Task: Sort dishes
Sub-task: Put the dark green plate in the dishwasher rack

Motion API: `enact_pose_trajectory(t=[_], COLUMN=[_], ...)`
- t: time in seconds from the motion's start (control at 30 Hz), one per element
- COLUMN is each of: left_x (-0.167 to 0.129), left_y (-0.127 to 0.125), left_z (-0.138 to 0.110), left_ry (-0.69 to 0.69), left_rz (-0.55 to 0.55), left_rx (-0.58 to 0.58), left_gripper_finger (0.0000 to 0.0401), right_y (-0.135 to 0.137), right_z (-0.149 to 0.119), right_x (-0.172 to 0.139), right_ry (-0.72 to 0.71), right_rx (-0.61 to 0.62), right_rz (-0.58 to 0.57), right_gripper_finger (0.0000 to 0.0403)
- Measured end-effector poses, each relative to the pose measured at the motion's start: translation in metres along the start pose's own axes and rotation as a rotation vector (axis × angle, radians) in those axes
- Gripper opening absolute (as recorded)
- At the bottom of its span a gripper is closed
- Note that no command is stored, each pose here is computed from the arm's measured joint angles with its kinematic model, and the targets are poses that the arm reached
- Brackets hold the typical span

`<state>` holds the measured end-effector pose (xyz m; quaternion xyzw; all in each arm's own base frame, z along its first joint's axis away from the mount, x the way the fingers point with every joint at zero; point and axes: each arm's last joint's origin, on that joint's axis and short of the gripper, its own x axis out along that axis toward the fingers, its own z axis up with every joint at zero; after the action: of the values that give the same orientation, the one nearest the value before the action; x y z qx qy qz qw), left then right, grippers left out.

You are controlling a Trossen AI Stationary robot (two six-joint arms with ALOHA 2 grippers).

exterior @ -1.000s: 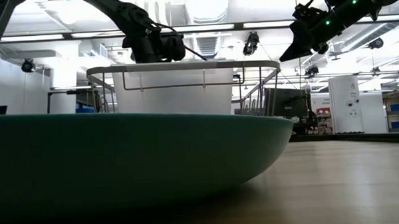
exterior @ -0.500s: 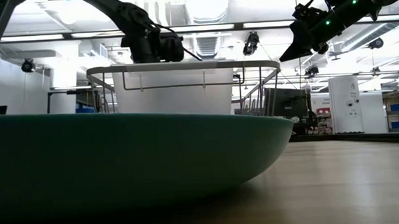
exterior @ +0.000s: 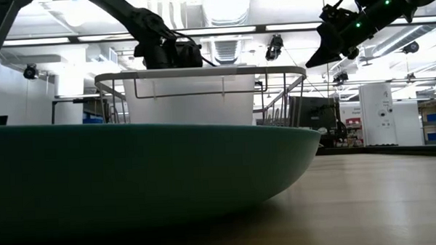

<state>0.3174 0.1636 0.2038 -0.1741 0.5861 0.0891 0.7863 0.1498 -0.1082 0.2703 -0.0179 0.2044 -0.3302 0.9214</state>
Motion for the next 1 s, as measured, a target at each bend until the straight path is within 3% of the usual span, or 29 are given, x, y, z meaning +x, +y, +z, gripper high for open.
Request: enact_pose_trajectory(t=[0.63,1.0], left_x=[-0.016,-0.012], left_y=[-0.01,-0.018], left_z=[0.006,0.004], left_ry=[-0.055,-0.041], left_rz=[0.118,0.103], left_rx=[0.067,0.072], left_gripper_finger=[0.0231,0.0227], right_y=[0.0,0.0], right_z=[0.0,0.0], right_x=[0.0,0.0], right_ry=[0.0,-0.001], right_rx=[0.0,0.001], right_rz=[0.0,0.0], right_gripper_finger=[0.0,0.0])
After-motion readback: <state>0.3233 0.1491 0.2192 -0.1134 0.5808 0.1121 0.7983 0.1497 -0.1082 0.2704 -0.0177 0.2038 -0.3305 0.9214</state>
